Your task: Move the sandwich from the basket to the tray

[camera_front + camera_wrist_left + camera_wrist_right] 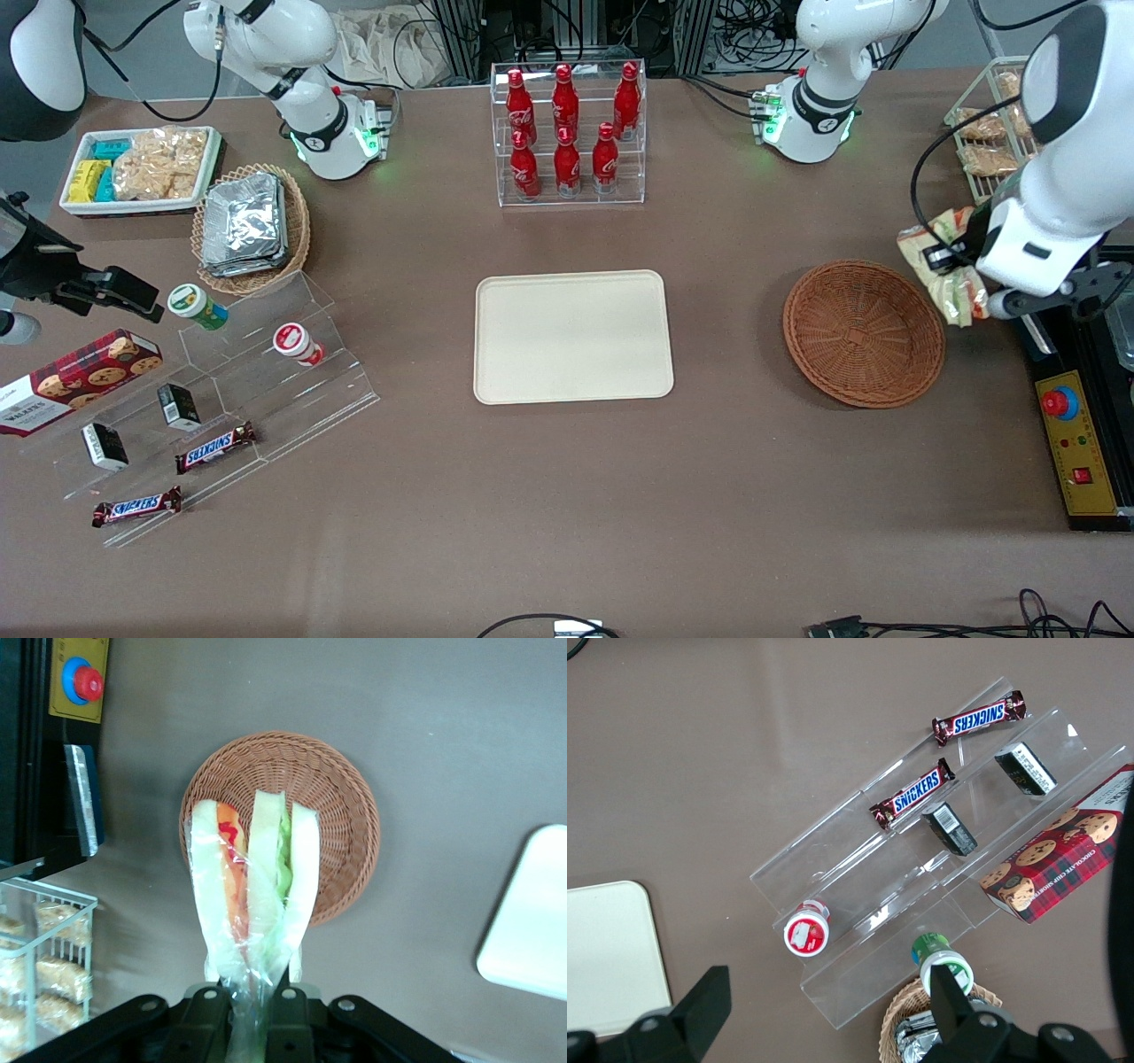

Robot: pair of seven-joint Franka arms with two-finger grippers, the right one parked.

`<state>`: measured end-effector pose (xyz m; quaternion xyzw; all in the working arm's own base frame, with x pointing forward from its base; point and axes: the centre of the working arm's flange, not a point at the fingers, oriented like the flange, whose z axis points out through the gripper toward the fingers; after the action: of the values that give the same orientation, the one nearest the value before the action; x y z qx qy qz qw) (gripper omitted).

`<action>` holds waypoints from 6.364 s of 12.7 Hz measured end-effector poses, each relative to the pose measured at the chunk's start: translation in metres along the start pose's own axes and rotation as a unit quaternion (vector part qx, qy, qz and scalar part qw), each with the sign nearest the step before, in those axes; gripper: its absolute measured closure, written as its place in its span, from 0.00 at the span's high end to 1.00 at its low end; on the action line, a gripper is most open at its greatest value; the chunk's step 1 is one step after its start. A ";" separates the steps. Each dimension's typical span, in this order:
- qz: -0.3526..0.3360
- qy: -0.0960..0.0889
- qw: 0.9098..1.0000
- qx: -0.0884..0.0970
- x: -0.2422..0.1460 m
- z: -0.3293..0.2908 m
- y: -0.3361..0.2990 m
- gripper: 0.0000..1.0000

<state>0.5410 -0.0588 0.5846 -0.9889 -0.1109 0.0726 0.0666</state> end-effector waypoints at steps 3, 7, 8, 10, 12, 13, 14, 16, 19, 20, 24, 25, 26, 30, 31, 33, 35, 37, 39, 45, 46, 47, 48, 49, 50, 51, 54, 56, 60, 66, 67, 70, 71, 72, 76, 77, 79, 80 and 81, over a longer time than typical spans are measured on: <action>0.035 0.011 0.999 -0.021 -0.019 -0.028 0.034 0.15; 0.050 0.006 0.998 -0.034 -0.050 -0.024 0.117 0.15; 0.050 0.005 0.998 -0.038 -0.057 -0.019 0.139 0.15; 0.041 0.001 0.998 -0.052 -0.064 -0.006 0.178 0.15; 0.033 -0.005 0.997 -0.075 -0.069 0.014 0.218 0.15; 0.031 -0.007 0.996 -0.087 -0.071 0.028 0.235 0.15; 0.030 -0.009 0.995 -0.098 -0.073 0.045 0.250 0.15; 0.035 -0.009 0.994 -0.106 -0.079 0.083 0.277 0.17; 0.034 0.014 0.997 -0.065 -0.103 0.140 0.326 0.17; 0.044 0.020 0.997 -0.053 -0.111 0.159 0.343 0.17; 0.073 -0.005 0.996 -0.050 -0.101 0.245 0.374 0.17; 0.072 -0.014 0.996 -0.052 -0.093 0.265 0.375 0.17; 0.068 -0.022 0.996 -0.056 -0.085 0.281 0.375 0.17; 0.060 -0.036 0.995 -0.065 -0.074 0.307 0.375 0.17; 0.060 -0.036 0.995 -0.067 -0.074 0.308 0.375 0.19; 0.060 -0.036 0.995 -0.068 -0.074 0.308 0.376 0.30; 0.060 -0.036 0.995 -0.068 -0.074 0.309 0.375 0.52; 0.058 -0.035 0.995 -0.068 -0.072 0.309 0.374 0.74; 0.055 -0.031 0.996 -0.070 -0.066 0.304 0.372 0.95; 0.038 0.016 0.998 -0.046 -0.049 0.226 0.353 1.00; 0.033 0.027 0.998 -0.037 -0.048 0.206 0.348 1.00; 0.026 0.035 0.999 -0.031 -0.047 0.186 0.342 1.00; 0.015 0.038 0.999 -0.029 -0.042 0.166 0.335 1.00; 0.007 0.041 0.999 -0.030 -0.033 0.145 0.326 1.00; 0.006 0.045 0.998 -0.032 -0.020 0.126 0.314 1.00; 0.008 0.049 0.998 -0.034 -0.006 0.107 0.298 1.00; 0.016 0.066 0.997 -0.039 0.029 0.066 0.247 1.00; 0.016 0.078 0.996 -0.040 0.042 0.051 0.220 1.00; 0.030 0.082 0.995 -0.043 0.069 0.033 0.161 1.00; 0.028 0.077 0.996 -0.036 0.068 0.001 0.079 1.00; 0.032 0.077 0.996 -0.029 0.066 0.001 0.064 1.00; 0.051 0.067 0.996 -0.032 0.075 0.008 0.008 1.00; 0.050 0.064 0.995 -0.048 0.079 0.008 -0.011 1.00; 0.052 0.064 0.995 -0.060 0.082 0.008 -0.031 1.00; 0.053 0.082 0.994 -0.057 0.074 -0.010 -0.063 1.00; 0.054 0.082 0.994 -0.053 0.072 -0.012 -0.064 1.00; 0.054 0.077 0.994 -0.051 0.070 -0.012 -0.064 1.00; 0.053 0.075 0.994 -0.051 0.070 -0.011 -0.064 1.00; 0.053 0.074 0.995 -0.051 0.071 -0.010 -0.065 1.00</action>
<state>0.5970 0.0192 0.5952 -0.9982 -0.0570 -0.0030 0.0206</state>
